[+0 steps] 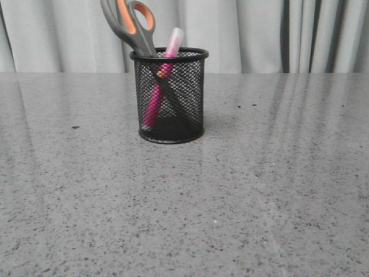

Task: Put pen and scissors into bin

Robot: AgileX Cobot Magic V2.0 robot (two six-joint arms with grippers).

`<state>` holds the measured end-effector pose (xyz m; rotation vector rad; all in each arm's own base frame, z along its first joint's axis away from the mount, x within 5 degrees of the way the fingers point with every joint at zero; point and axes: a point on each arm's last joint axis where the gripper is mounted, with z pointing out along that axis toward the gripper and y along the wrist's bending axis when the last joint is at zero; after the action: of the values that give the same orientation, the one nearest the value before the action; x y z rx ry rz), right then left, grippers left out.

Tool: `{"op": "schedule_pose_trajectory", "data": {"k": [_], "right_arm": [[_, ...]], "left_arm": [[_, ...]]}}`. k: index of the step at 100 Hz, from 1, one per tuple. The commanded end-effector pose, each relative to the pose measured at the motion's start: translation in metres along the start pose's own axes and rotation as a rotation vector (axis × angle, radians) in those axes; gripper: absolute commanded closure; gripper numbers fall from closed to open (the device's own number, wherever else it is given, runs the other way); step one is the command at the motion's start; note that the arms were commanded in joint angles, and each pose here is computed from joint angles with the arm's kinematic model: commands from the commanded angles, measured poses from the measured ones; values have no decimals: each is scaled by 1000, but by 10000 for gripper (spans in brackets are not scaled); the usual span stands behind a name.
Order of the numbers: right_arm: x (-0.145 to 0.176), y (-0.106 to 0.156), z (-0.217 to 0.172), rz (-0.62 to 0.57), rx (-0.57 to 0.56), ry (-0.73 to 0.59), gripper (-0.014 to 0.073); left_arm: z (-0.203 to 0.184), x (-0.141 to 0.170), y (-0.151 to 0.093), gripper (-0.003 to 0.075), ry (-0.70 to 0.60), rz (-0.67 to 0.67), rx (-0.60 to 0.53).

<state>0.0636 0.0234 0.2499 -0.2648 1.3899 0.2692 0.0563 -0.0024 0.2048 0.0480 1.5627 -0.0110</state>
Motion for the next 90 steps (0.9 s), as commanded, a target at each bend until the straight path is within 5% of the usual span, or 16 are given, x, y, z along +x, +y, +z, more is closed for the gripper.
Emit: {"op": "schedule_pose_trajectory", "data": {"k": [1, 29, 46, 60, 90], "right_arm": [[-15, -1, 1, -14, 6, -91, 660], [-11, -2, 1, -46, 28, -53, 660], [5, -14, -1, -5, 203, 122, 660], [8, -19, -8, -80, 295, 111, 660], [48, -17, -22, -74, 311, 160, 660]], "left_arm": [[-2, -1, 1, 740, -86, -22, -11], [-2, -1, 1, 740, -86, -22, -11], [-2, -1, 1, 740, -86, -22, -11], [-2, -1, 1, 740, -86, -22, -11], [-2, -1, 1, 740, -86, -22, -11]]}}
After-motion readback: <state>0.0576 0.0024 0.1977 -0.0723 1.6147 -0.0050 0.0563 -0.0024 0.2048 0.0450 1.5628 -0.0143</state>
